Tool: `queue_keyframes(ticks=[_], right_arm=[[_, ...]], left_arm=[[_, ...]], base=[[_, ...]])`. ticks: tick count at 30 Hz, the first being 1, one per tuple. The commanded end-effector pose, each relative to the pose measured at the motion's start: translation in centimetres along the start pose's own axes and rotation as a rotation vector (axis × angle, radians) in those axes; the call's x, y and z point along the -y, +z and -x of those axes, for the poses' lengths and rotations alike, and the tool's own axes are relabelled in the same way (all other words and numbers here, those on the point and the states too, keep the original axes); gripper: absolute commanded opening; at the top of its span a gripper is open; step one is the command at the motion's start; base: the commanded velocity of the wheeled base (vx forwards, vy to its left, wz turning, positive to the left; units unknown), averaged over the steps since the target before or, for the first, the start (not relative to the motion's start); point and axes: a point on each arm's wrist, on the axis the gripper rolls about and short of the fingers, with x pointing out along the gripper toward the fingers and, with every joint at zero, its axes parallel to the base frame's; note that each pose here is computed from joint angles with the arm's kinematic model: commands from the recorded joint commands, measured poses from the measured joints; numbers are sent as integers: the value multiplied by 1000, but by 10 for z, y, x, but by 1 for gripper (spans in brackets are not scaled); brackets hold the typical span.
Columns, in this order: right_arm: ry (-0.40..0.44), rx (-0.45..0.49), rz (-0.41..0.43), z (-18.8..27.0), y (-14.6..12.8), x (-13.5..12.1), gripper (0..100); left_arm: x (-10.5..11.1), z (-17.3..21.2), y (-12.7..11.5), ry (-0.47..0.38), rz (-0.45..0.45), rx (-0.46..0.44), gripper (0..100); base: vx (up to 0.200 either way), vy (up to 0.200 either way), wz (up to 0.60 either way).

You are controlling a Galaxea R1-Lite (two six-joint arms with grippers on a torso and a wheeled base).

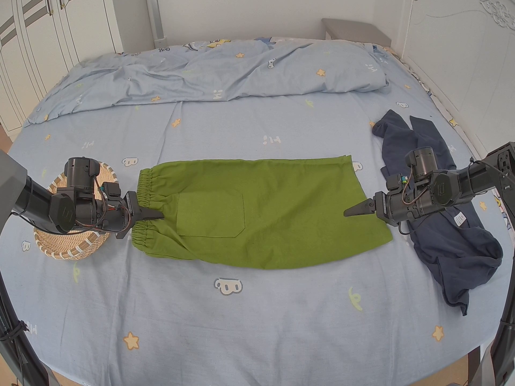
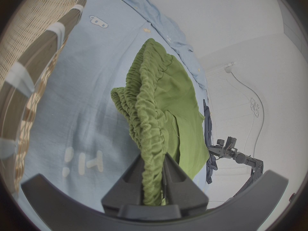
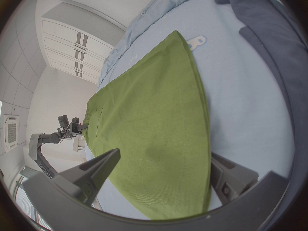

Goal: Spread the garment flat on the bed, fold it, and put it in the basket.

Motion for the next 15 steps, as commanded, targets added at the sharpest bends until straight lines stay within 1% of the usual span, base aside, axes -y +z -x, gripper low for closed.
queue_keyframes(ticks=[1, 6, 15], right_arm=[[-12, 21, -10, 6, 4, 5, 0], [-19, 47, -10, 16, 8, 7, 0], [-23, 60, -7, 20, 9, 8, 0]], left_arm=[[-1, 0, 0, 1, 3, 0, 0], [-1, 0, 1, 1, 1, 2, 0], [-2, -1, 1, 2, 4, 1, 0]], base=[[0, 0, 0], [0, 0, 0], [0, 0, 0]])
